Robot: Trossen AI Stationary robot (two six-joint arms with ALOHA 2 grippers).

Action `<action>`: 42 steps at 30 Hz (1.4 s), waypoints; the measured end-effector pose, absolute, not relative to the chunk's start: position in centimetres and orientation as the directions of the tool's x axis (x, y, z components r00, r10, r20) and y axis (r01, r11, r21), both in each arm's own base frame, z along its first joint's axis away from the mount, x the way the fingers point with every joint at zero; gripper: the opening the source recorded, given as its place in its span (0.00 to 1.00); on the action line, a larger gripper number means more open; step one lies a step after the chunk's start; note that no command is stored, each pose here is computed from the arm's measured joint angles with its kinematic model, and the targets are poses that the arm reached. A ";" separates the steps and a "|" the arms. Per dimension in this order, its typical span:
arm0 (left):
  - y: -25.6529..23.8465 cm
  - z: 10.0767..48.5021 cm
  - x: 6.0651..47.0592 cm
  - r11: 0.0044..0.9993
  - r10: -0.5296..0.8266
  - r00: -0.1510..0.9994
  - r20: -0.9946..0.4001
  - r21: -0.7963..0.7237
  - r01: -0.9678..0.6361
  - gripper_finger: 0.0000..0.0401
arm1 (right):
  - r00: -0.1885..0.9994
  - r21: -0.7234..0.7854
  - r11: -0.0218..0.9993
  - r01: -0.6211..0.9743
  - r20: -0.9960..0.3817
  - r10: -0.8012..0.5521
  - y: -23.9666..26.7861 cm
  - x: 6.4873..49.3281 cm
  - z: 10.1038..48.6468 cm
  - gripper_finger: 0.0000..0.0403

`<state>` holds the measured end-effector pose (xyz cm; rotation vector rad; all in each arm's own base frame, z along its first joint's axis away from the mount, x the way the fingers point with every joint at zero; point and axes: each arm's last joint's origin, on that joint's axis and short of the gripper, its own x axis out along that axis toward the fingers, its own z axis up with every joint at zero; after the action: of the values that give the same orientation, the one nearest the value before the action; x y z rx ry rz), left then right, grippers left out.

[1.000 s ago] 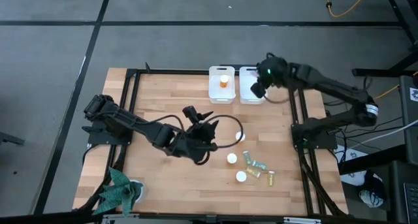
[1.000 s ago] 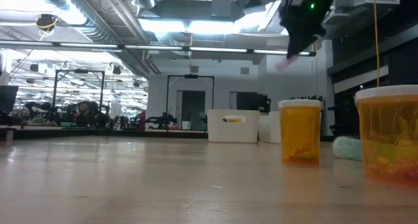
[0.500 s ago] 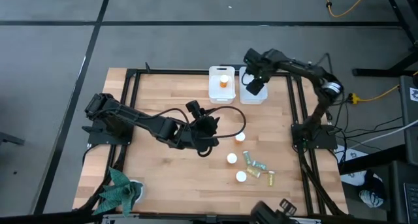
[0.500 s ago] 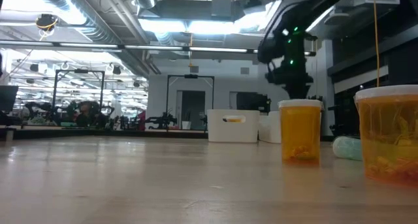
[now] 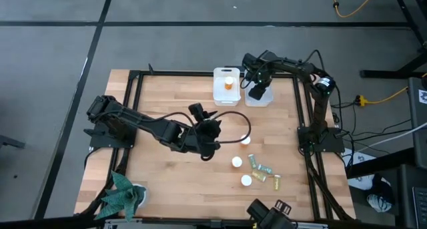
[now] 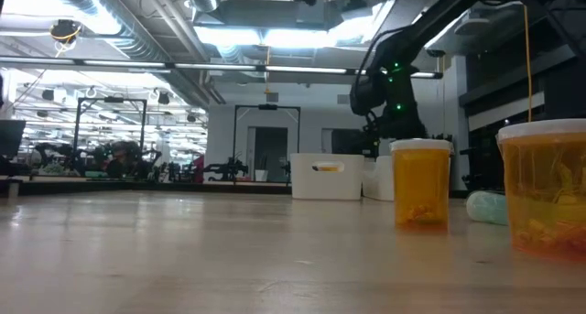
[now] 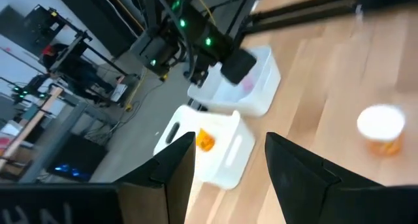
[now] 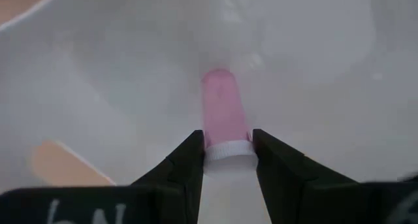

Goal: Pick and place medicine bottles into bin by pill shape (circle, oval)
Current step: Put the small purple medicine pill bottle into the right white bin

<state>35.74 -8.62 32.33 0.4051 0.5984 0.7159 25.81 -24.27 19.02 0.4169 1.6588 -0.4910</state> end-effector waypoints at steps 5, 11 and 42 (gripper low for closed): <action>-7.4 31.7 35.2 0.654 0.742 0.534 -0.406 0.613 -0.443 0.44 | -0.128 -0.060 0.872 0.486 -0.992 0.003 -24.2 25.9 19.0 0.30; -5.7 31.3 35.1 0.629 0.770 0.472 -0.430 0.638 -0.444 0.44 | -0.142 -0.071 0.902 0.427 -0.990 -0.011 -24.3 25.8 19.0 0.30; -0.7 30.7 34.7 0.595 0.804 0.322 -0.500 0.676 -0.434 0.44 | -0.163 -0.074 0.864 0.498 -0.986 0.010 -24.1 25.6 19.0 0.39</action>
<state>34.72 -0.69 30.68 0.4661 0.9228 0.8520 25.61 -24.07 19.01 0.3958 1.6927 -0.4496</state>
